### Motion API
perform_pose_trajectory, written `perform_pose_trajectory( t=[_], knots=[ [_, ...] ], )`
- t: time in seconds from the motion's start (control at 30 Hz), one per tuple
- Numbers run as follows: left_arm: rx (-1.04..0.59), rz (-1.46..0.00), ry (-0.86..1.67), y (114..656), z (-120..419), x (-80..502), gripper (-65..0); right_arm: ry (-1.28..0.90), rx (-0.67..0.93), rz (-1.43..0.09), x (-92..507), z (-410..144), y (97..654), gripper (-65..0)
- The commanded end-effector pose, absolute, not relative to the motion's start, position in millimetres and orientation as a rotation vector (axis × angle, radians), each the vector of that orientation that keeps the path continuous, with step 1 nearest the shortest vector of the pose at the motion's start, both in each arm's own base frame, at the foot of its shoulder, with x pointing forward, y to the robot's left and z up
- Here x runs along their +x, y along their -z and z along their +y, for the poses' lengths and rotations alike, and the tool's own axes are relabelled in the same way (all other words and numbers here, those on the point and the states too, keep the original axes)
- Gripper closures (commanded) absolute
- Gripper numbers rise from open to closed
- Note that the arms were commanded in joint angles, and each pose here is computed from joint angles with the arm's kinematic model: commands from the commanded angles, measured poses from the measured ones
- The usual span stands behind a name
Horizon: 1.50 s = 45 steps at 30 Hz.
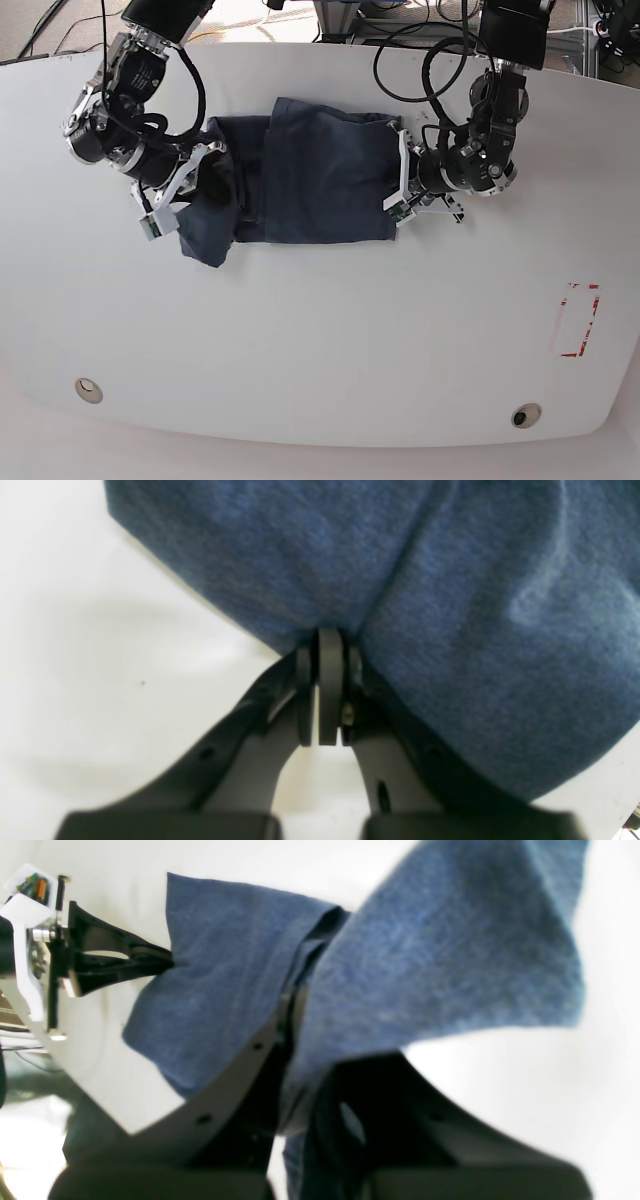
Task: Layout the t-shirt on the table in an organized manner, then fold the t-shirt properly
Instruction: 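Fold the held end with the right gripper over toward the left gripper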
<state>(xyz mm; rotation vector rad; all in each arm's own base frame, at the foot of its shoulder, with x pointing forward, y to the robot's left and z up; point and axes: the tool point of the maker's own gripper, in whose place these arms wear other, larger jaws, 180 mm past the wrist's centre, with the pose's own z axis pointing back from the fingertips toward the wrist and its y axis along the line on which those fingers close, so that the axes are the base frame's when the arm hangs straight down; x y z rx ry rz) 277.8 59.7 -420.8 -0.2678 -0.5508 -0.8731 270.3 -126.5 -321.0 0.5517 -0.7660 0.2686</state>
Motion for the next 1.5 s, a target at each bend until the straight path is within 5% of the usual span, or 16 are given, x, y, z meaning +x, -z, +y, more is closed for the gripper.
perform_pose_trajectory(
  t=[0.0,0.43,1.1,1.27,1.47],
  knots=[
    [-0.213,-0.509,0.889,425,71,277,0.0,-0.319,0.596,-0.844,279,-106,299,0.0],
    [-0.225,-0.521,0.886,423,63,278,0.0,-0.376,0.790,-0.842,272,-25,289,0.0],
    [-0.230,-0.520,0.884,423,62,276,0.0,-0.586,0.718,-0.739,260,27,304,-1.0],
    [-0.231,-0.520,0.884,423,62,276,0.0,-0.604,0.722,-0.767,264,34,299,-9.5],
    [-0.231,-0.520,0.884,423,62,276,0.0,-0.563,0.788,-0.763,267,52,298,-27.6]
  ],
)
